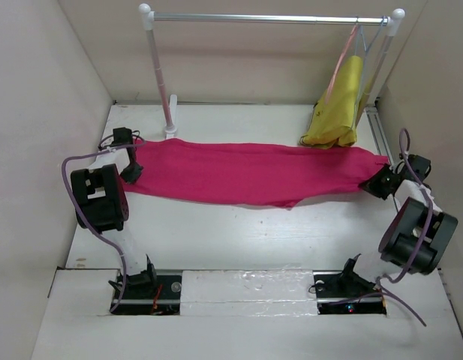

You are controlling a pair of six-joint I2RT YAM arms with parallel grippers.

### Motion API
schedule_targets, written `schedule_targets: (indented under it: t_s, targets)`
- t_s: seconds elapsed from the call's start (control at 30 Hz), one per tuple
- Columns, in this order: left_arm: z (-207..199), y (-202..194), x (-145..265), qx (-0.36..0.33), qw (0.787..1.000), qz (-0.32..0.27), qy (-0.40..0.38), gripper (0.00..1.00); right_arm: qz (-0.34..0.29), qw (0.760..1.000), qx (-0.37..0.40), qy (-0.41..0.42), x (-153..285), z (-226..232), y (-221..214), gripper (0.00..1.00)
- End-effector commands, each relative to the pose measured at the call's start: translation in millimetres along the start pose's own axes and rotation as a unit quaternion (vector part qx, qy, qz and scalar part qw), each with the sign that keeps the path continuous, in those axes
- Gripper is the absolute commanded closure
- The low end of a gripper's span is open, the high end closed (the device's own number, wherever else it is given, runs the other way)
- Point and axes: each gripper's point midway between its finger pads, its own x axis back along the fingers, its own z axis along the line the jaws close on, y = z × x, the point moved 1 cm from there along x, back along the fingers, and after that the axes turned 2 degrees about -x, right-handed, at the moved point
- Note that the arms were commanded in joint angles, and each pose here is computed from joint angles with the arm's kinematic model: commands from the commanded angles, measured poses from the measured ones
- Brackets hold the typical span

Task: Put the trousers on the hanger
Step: Fold the trousers at the center of the board.

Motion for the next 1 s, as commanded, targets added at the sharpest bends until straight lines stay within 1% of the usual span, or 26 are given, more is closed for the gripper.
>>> schedule_targets:
  t_s: [0.0, 0.03, 0.07, 0.1, 0.13, 0.2, 0.23, 0.3, 0.33, 0.4, 0.43, 0.47, 0.53, 0.57, 0.6, 0.63, 0.67, 0.7, 0.73, 0.77, 0.83, 0.87, 0.9, 0.93, 0.97]
  targets:
    - [46.1, 36.8, 14.3, -0.004, 0.991, -0.07, 0.117, 1.0, -0.088, 0.994, 0.052, -0.047, 38.3, 2.8, 40.4, 1.0]
    - [55.7, 40.2, 21.4, -0.009, 0.987, -0.083, 0.137, 1.0, -0.105, 0.992, 0.063, -0.037, 56.9, 14.3, 43.5, 1.0]
    - [60.1, 40.6, 22.6, -0.011, 0.985, -0.085, 0.149, 1.0, -0.105, 0.992, 0.064, -0.037, 57.0, 14.4, 43.5, 1.0]
    - [65.1, 40.4, 25.8, -0.012, 0.983, -0.088, 0.16, 1.0, -0.094, 0.993, 0.067, -0.036, 62.2, 15.5, 36.9, 1.0]
    - [72.6, 43.3, 32.6, -0.01, 0.981, -0.094, 0.167, 1.0, -0.098, 0.992, 0.075, -0.032, 71.5, 20.5, 35.9, 1.0]
    - [83.4, 36.7, 37.9, -0.018, 0.979, -0.095, 0.181, 1.0, -0.073, 0.993, 0.088, -0.041, 79.2, 17.2, 20.9, 1.0]
    - [86.9, 37.2, 45.0, -0.016, 0.978, -0.103, 0.181, 1.0, -0.08, 0.992, 0.088, -0.047, 87.2, 12.9, 20.2, 1.0]
    - [95.7, 32.5, 50.5, -0.022, 0.976, -0.106, 0.191, 1.0, -0.07, 0.991, 0.088, -0.068, 89.9, 0.6, 8.5, 1.0]
    - [98.0, 35.3, 59.8, -0.013, 0.975, -0.118, 0.187, 1.0, -0.072, 0.99, 0.083, -0.09, 93.0, -8.4, 7.9, 1.0]
    - [102.0, 28.7, 65.8, -0.011, 0.976, -0.118, 0.181, 1.0, -0.056, 0.991, 0.076, -0.095, 95.2, -13.7, -0.3, 1.0]
    - [104.3, 29.1, 73.3, -0.009, 0.976, -0.127, 0.175, 1.0, -0.052, 0.992, 0.075, -0.089, 95.4, -12.1, -2.9, 1.0]
    - [111.1, 23.2, 74.6, -0.011, 0.975, -0.127, 0.184, 1.0, -0.058, 0.991, 0.076, -0.093, 96.9, -13.0, -1.9, 1.0]
    - [113.4, 20.5, 79.2, -0.009, 0.975, -0.138, 0.173, 1.0, -0.05, 0.991, 0.069, -0.103, 90.9, -21.2, -11.4, 0.98]
    - [113.6, 19.8, 81.6, -0.003, 0.976, -0.137, 0.171, 1.0, -0.061, 0.99, 0.075, -0.102, 87.1, -22.6, -6.9, 0.86]
    - [111.2, 21.2, 83.1, 0.002, 0.977, -0.137, 0.165, 1.0, -0.051, 0.992, 0.072, -0.095, 79.4, -24.0, -10.0, 0.68]
    - [106.5, 27.7, 87.2, 0.009, 0.977, -0.143, 0.155, 0.8, -0.042, 0.994, 0.077, -0.062, 75.6, -13.4, -8.0, 0.41]
    - [100.2, 27.7, 89.0, 0.008, 0.981, -0.133, 0.139, 0.75, -0.022, 0.995, 0.079, -0.057, 76.4, -11.0, -9.9, 0.35]
    - [96.0, 31.1, 93.1, 0.016, 0.983, -0.132, 0.129, 0.64, -0.014, 0.994, 0.093, -0.048, 72.1, -5.4, -6.3, 0.28]
    - [87.7, 42.2, 101.7, 0.031, 0.983, -0.143, 0.109, 0.43, -0.025, 0.993, 0.111, -0.023, 74.2, 9.1, 4.4, 0.26]
    - [77.6, 46.3, 105.4, 0.034, 0.986, -0.141, 0.082, 0.33, -0.021, 0.992, 0.123, -0.015, 75.2, 17.0, 5.9, 0.26]
    - [66.6, 57.3, 111.7, 0.045, 0.987, -0.142, 0.062, 0.23, -0.023, 0.987, 0.157, -0.02, 78.5, 37.3, 11.0, 0.26]
    - [64.6, 54.5, 111.0, 0.044, 0.989, -0.131, 0.059, 0.21, -0.025, 0.984, 0.177, -0.025, 82.1, 39.2, 10.9, 0.26]
    - [62.7, 50.7, 106.2, 0.04, 0.99, -0.12, 0.058, 0.2, -0.038, 0.983, 0.178, -0.03, 86.4, 39.6, 14.3, 0.26]
    - [59.7, 56.9, 111.0, 0.047, 0.99, -0.126, 0.052, 0.2, -0.059, 0.981, 0.181, -0.044, 94.6, 38.7, 19.4, 0.27]
    - [50.7, 54.6, 113.5, 0.045, 0.99, -0.125, 0.036, 0.2, -0.073, 0.979, 0.182, -0.049, 95.8, 38.2, 24.3, 0.28]
